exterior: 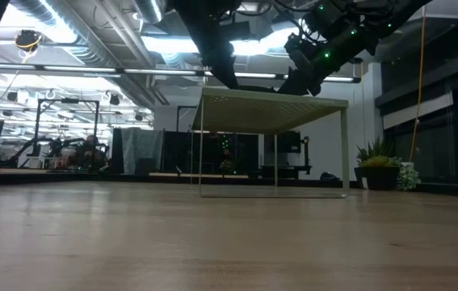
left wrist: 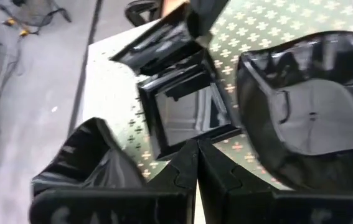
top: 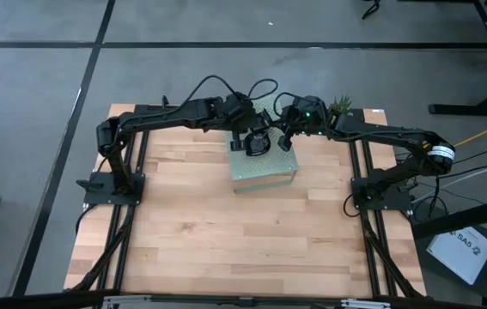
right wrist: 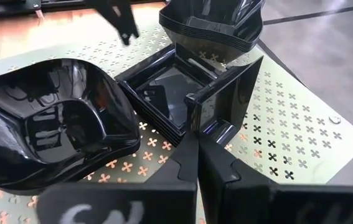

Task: Pick & Place Mini shaped plates
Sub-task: Stack the black square plate on top of the black square plates on the shelf

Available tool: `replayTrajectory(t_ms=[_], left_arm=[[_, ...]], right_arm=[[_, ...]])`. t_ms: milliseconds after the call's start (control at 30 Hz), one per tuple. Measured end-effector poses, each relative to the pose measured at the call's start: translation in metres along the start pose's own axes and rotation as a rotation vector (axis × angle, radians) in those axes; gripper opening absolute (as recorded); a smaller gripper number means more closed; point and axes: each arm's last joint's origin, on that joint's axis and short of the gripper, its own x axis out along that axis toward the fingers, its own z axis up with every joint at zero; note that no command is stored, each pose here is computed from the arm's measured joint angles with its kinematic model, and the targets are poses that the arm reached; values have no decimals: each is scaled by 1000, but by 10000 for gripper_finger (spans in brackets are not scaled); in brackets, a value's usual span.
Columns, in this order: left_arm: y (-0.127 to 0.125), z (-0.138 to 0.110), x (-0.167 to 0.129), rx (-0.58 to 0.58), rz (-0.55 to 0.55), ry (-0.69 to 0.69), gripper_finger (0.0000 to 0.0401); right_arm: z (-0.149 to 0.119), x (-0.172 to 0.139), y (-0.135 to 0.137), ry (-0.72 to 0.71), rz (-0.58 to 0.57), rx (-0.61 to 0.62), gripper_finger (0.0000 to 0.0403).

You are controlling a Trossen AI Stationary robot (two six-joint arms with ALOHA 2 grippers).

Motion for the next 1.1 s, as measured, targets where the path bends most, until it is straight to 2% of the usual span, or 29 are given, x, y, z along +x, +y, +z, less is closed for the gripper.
replayTrajectory(t_ms=[133, 233, 400, 733, 833, 933, 1100], left_arm=[[2, 0, -6, -3, 38, 6, 3], [6, 1, -19, -28, 51, -24, 2], [3, 2, -26, -47, 56, -31, 5], [-8, 4, -30, -24, 62, -17, 5], [-8, 5, -30, -44, 67, -16, 4], [-9, 5, -30, -64, 64, -20, 2], [-11, 6, -31, -75, 60, -23, 5]], right_arm=[[0, -1, 0, -1, -3, -28, 1], [2, -5, 0, -1, -47, -69, 1], [8, -16, 1, -32, -79, -140, 1], [15, -22, 28, -74, -15, -544, 1], [15, -22, 31, -48, -76, -659, 1], [15, -22, 29, -18, -149, -711, 2], [17, -20, 30, -40, -146, -748, 7]])
